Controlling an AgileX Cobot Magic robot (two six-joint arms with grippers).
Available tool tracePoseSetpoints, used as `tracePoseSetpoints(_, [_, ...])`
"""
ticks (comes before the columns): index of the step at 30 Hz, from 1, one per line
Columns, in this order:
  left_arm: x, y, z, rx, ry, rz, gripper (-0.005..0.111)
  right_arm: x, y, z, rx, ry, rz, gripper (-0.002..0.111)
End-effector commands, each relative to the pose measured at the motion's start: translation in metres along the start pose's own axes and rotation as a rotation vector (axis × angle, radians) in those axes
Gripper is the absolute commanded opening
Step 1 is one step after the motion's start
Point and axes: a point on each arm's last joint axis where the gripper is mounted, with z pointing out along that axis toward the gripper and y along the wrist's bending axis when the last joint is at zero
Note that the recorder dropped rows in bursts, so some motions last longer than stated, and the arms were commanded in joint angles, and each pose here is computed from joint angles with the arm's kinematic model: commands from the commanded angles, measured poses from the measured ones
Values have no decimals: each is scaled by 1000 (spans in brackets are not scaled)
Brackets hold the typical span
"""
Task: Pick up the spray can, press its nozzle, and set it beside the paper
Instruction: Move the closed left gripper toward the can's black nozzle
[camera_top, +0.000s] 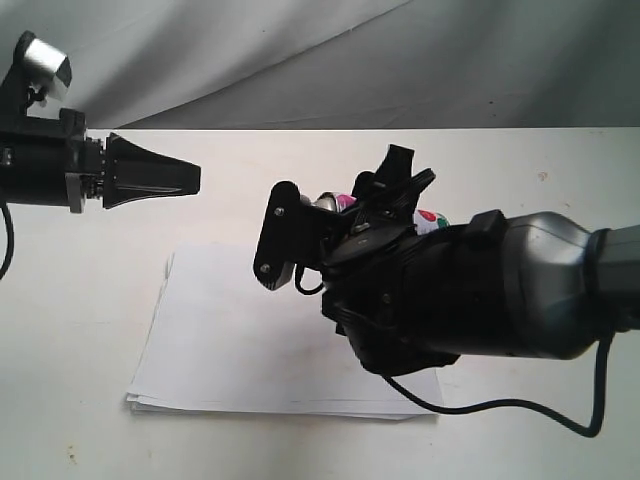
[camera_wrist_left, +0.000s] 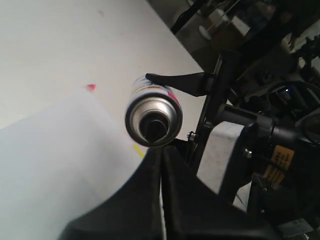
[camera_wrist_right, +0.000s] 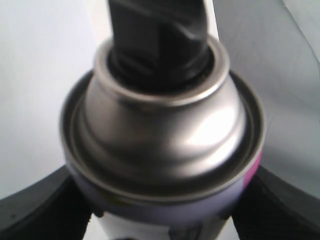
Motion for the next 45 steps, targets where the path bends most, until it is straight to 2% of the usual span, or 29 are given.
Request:
tracePoseSetpoints(1, [5, 3, 1, 21, -49, 55, 0, -2, -8, -4, 42, -9, -57, 0])
tracePoseSetpoints(5, [5, 4, 1, 23, -47, 51, 0, -2, -8, -4, 43, -8, -87, 0])
tracePoseSetpoints(7, [5, 4, 1, 23, -47, 54, 0, -2, -8, -4, 43, -3, -164, 0])
tracePoseSetpoints(17, [5, 4, 2, 24, -46, 51, 0, 1, -9, -4, 50, 27, -186, 0])
tracePoseSetpoints(22, [11, 8, 8, 38, -33, 9, 0, -1, -8, -4, 35, 5, -186, 0])
tracePoseSetpoints(28, [33, 16, 34, 77, -97, 88, 0, -1, -7, -4, 34, 3, -186, 0])
tracePoseSetpoints(33, [41, 25, 42, 76, -96, 186, 0, -1, -7, -4, 34, 3, -186, 0])
tracePoseSetpoints(41, [51, 39, 52, 78, -83, 137, 0, -1, -7, -4, 34, 3, -184, 0])
tracePoseSetpoints(45, [50, 39, 65, 109, -50, 156, 0, -1, -7, -4, 34, 3, -184, 0])
